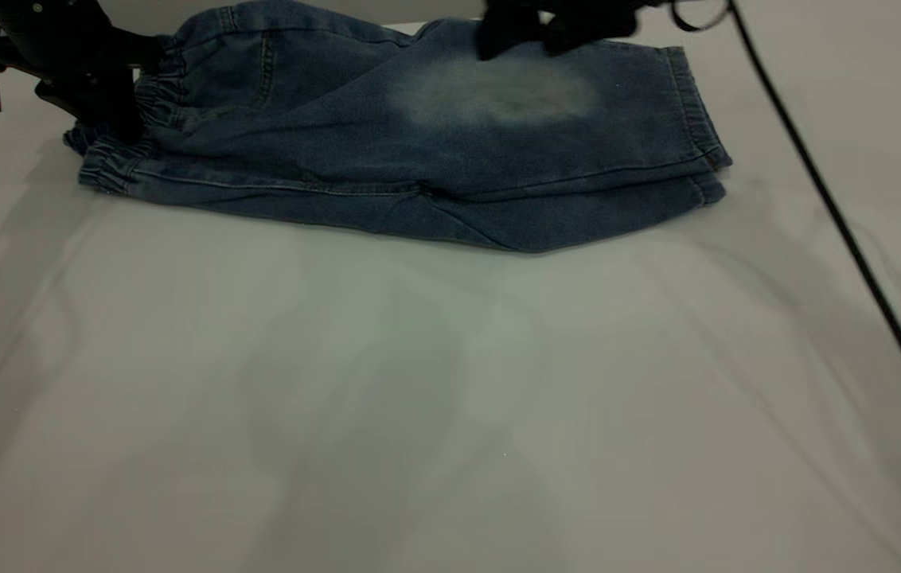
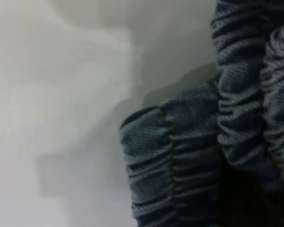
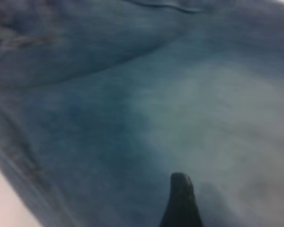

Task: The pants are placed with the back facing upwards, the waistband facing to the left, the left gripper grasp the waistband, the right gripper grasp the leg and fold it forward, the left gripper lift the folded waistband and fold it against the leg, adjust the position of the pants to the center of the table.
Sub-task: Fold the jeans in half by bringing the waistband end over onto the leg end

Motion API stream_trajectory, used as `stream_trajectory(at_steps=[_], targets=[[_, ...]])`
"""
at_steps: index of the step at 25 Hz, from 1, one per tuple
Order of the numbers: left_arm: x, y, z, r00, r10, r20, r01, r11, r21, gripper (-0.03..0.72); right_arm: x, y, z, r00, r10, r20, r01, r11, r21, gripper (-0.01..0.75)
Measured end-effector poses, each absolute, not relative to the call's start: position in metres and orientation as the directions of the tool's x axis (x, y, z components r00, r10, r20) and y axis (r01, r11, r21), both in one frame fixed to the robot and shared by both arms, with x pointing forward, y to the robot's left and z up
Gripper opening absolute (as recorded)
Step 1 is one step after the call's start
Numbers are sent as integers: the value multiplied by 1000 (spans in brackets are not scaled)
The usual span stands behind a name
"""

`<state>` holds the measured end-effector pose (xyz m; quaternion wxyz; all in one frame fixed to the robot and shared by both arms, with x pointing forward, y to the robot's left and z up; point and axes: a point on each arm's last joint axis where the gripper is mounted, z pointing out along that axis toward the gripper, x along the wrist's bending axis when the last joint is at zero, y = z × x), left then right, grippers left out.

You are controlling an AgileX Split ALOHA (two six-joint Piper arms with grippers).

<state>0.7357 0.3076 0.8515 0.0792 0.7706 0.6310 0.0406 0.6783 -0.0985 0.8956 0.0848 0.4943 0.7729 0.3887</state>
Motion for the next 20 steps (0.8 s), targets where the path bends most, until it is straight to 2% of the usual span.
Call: stream_trajectory(at_steps=[5,10,15,20], targets=[[736,308,851,196,980,-44,967,-186,175,125,687,-83,903,-567,786,246,685,284,671,455],[736,308,852,194,980,-47,967,-183,177,125,688,-71,888,-587,770,250,752,404,520,433],[736,307,852,193,980,-50,967,-181,179,125,688,-59,882,-582,802,132,781,506,367,428],[736,307,852,193,980,-53,967,-181,179,125,698,-44,891,-605,796,-21,723,560,404,426]])
